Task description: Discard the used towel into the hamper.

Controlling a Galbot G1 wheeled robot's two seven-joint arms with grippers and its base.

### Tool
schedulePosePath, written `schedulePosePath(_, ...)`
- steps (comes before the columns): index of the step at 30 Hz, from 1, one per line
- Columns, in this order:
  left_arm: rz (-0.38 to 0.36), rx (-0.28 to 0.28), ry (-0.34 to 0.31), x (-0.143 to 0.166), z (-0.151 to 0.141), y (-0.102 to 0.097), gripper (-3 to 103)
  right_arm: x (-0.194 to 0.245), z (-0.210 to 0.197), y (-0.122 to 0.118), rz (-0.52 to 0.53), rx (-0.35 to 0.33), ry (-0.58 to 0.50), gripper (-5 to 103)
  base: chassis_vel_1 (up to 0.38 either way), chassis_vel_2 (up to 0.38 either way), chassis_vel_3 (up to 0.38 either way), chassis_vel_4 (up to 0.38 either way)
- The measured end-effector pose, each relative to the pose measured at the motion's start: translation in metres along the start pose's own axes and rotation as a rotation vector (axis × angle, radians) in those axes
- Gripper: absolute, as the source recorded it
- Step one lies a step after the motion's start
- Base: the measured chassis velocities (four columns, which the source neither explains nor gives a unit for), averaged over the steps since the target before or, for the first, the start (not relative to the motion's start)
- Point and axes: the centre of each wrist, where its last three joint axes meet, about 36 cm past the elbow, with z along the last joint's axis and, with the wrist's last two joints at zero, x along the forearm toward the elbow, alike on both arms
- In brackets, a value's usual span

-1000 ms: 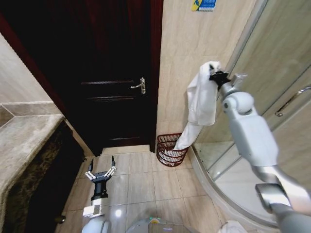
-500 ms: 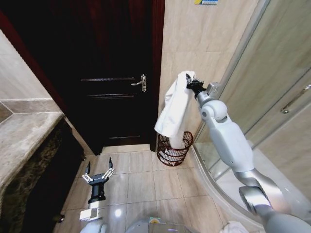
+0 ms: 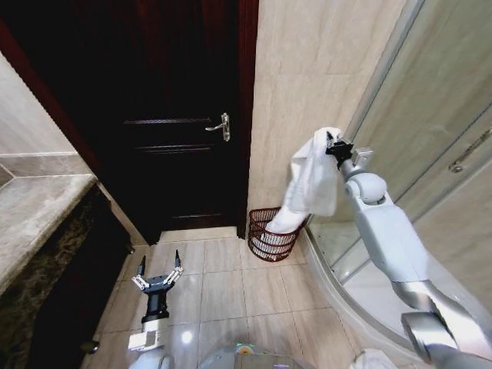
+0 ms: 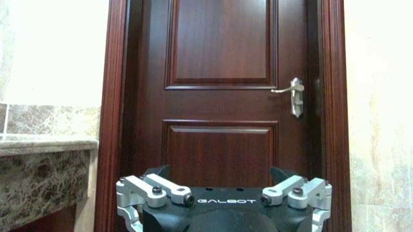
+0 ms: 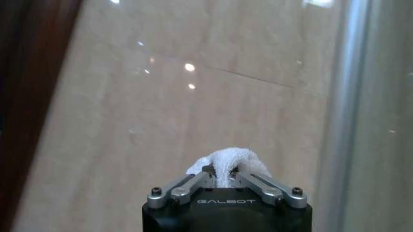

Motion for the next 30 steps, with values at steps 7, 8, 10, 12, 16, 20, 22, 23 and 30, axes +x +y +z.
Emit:
schedulePosePath(7,-0.01,-0.006,-0.004,0.003,0.0,0.005,100,0.014,0.015,0.056,-0.095,-0.082,0.038,5,0.0,0.0,0.0,0.0)
schedulePosePath(8,-0.013,-0.007,-0.005,0.003,0.0,0.006,100,0.016,0.018,0.065,-0.108,-0.1,0.046,5,0.0,0.0,0.0,0.0)
schedulePosePath(10,-0.019,-0.008,-0.006,0.005,-0.001,0.008,100,0.017,0.021,0.083,-0.127,-0.139,0.059,5,0.0,0.0,0.0,0.0)
schedulePosePath(12,-0.021,-0.007,-0.006,0.005,-0.001,0.009,100,0.016,0.023,0.088,-0.128,-0.154,0.064,5,0.0,0.0,0.0,0.0)
schedulePosePath(16,-0.025,-0.007,-0.008,0.006,-0.001,0.01,100,0.013,0.03,0.089,-0.112,-0.168,0.083,5,0.0,0.0,0.0,0.0)
schedulePosePath(20,-0.021,-0.005,-0.01,0.007,-0.001,0.008,100,0.012,0.047,0.063,-0.06,-0.137,0.099,5,0.0,0.0,0.0,0.0)
schedulePosePath(22,-0.018,-0.005,-0.011,0.006,-0.001,0.008,100,0.013,0.054,0.055,-0.048,-0.118,0.105,5,0.0,0.0,0.0,0.0)
schedulePosePath(23,-0.016,-0.004,-0.011,0.006,-0.001,0.007,100,0.015,0.061,0.048,-0.035,-0.098,0.106,5,0.0,0.0,0.0,0.0)
schedulePosePath(30,-0.009,-0.003,-0.005,0.007,0.002,0.005,100,0.018,0.069,0.022,0.006,-0.062,0.096,5,0.0,0.0,0.0,0.0)
